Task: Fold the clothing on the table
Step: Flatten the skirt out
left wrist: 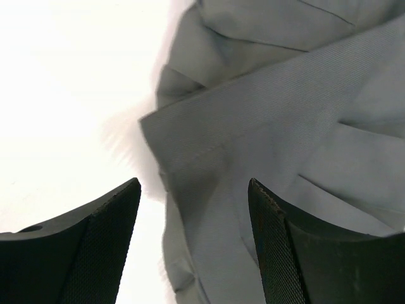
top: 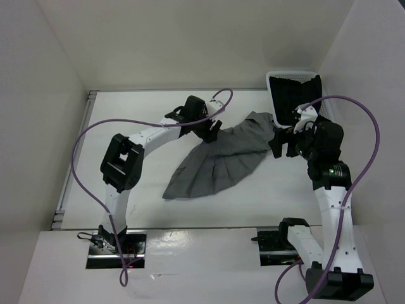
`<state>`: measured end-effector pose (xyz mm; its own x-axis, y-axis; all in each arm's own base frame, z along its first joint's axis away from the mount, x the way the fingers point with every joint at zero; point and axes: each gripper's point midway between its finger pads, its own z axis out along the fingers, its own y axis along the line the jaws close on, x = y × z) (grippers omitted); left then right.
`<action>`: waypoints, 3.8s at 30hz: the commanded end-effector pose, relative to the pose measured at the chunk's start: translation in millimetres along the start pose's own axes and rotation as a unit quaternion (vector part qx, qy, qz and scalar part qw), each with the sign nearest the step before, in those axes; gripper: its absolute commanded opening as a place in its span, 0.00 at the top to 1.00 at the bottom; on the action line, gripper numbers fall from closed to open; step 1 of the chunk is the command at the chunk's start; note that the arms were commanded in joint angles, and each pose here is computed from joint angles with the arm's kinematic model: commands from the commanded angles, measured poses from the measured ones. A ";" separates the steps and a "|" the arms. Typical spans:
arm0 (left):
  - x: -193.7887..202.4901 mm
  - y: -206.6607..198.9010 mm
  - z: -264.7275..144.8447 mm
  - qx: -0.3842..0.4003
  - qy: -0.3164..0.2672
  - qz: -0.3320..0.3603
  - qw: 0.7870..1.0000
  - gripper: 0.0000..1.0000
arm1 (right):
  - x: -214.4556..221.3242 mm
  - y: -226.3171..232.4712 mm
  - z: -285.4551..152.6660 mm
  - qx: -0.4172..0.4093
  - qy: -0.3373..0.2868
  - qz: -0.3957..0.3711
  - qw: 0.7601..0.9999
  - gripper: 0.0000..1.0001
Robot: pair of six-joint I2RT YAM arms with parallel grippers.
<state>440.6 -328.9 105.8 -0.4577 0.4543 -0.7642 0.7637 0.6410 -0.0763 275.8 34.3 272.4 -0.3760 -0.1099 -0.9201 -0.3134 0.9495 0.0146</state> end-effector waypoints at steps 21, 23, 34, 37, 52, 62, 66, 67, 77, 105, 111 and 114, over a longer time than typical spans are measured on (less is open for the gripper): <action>-12.2 1.6 15.8 0.053 -0.009 -0.008 0.999 0.42 | -8.2 -2.0 -9.5 0.001 -0.027 -0.006 1.000 0.06; -14.5 -0.1 14.4 0.058 -0.009 -0.008 0.998 0.47 | -8.2 -2.0 -9.5 0.001 -0.027 -0.006 1.000 0.06; -7.0 -4.8 20.3 0.075 -0.003 -0.012 0.997 0.88 | -5.7 0.6 -13.0 -0.004 -0.029 -0.009 1.000 0.06; -12.8 -3.4 5.8 0.070 -0.011 -0.017 0.997 1.00 | -5.7 0.6 -13.0 -0.004 -0.029 -0.009 1.000 0.06; -61.3 15.9 -165.5 -0.052 -0.114 -0.018 0.992 1.00 | 18.9 12.5 28.0 -0.079 0.045 -0.006 0.996 0.06; -31.6 11.9 -216.5 -0.083 -0.124 -0.022 0.989 1.00 | 28.3 51.4 88.5 -0.110 0.111 -0.050 0.986 0.14; -22.3 15.0 -222.7 -0.086 -0.123 -0.023 0.988 1.00 | 40.8 77.4 109.6 -0.119 0.135 -0.090 0.979 0.14; -19.8 16.9 -225.2 -0.086 -0.124 -0.026 0.988 1.00 | 45.5 84.6 112.4 -0.119 0.144 -0.102 0.977 0.14; 10.7 45.3 -251.2 -0.121 -0.133 -0.058 0.982 1.00 | 68.9 134.8 145.8 -0.089 0.126 -0.239 0.959 0.20; 41.9 58.1 -266.8 -0.120 -0.135 -0.087 0.980 1.00 | 150.2 192.0 176.2 -0.075 0.163 -0.379 0.908 0.29; 41.9 58.1 -266.8 -0.120 -0.135 -0.087 0.980 1.00 | 160.5 190.4 185.2 -0.066 0.170 -0.387 0.904 0.31; 41.9 58.1 -266.8 -0.120 -0.135 -0.087 0.980 1.00 | 161.4 191.9 191.3 -0.061 0.168 -0.388 0.904 0.32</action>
<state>344.8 -104.7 225.0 -0.4734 0.1636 -0.8655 0.5103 0.8519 -0.1181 308.0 246.5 46.2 -0.2565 -0.8484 -0.4631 -0.7218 0.4868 -0.4920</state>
